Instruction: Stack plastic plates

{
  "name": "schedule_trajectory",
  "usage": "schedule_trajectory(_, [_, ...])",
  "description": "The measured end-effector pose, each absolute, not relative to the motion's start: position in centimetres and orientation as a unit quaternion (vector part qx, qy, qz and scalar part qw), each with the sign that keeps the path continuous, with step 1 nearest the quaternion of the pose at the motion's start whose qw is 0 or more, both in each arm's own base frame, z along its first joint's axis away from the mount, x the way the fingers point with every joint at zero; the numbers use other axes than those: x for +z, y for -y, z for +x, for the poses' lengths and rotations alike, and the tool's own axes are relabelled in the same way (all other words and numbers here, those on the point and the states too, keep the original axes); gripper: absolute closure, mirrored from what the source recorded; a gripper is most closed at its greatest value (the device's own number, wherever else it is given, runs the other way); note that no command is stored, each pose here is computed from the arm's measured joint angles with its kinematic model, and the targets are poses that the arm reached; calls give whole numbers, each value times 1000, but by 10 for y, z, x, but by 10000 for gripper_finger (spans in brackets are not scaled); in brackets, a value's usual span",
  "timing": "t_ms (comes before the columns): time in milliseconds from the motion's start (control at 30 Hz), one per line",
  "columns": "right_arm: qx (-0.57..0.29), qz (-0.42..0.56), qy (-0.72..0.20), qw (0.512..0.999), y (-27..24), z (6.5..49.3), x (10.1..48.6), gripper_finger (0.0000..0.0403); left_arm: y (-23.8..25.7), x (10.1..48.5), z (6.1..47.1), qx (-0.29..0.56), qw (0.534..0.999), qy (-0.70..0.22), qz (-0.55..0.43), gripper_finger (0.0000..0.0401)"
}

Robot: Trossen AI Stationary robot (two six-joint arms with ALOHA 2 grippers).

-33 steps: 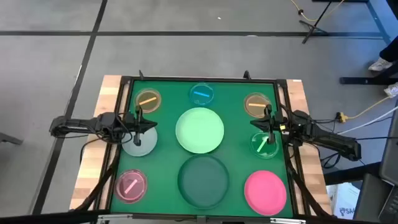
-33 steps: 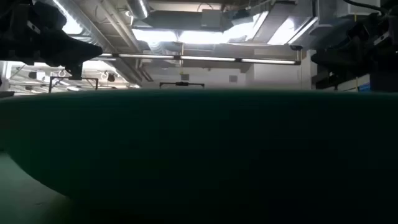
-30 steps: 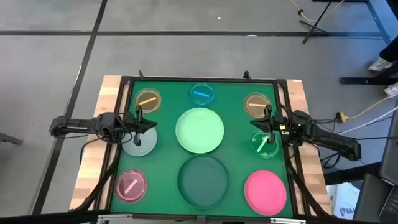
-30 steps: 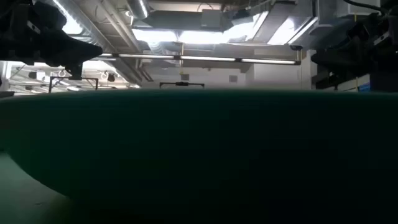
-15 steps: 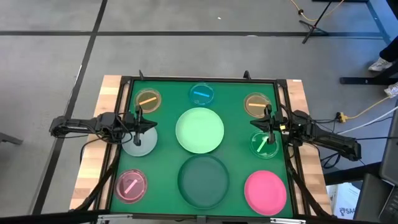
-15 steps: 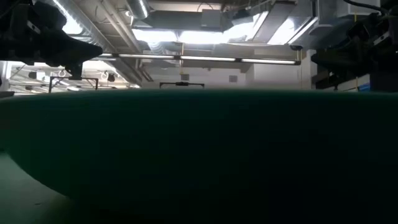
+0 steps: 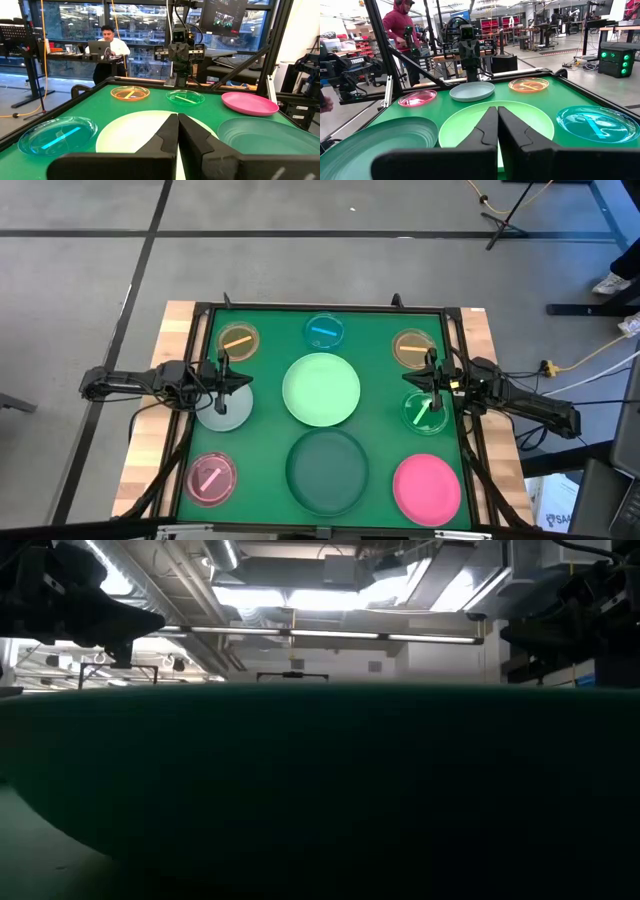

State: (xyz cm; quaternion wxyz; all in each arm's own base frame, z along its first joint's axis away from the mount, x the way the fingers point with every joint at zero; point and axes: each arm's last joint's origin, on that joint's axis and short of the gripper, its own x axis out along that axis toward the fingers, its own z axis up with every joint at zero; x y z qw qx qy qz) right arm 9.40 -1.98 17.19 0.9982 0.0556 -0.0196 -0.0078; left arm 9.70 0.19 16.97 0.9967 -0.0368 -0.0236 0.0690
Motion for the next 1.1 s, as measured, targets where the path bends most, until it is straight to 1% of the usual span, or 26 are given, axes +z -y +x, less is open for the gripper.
schedule_trajectory(600, [-8, 56, 20, 998, 20, 94, 172, 402, -3, 171, 97, 83, 996, 28, -23, 397])
schedule_trajectory(800, [-8, 56, 20, 998, 20, 94, 172, 402, -3, 181, 96, 81, 993, 78, -22, 397])
schedule_trajectory(867, [-8, 55, 21, 998, 20, 94, 172, 402, -2, 181, 98, 78, 994, 76, -20, 397])
schedule_trajectory(933, [-19, 55, 22, 998, 20, 94, 172, 402, -2, 180, 100, 77, 994, 73, -27, 397])
schedule_trajectory(1100, [-92, 57, 22, 994, 25, 94, 171, 402, -2, 182, 108, 74, 993, 73, -48, 397])
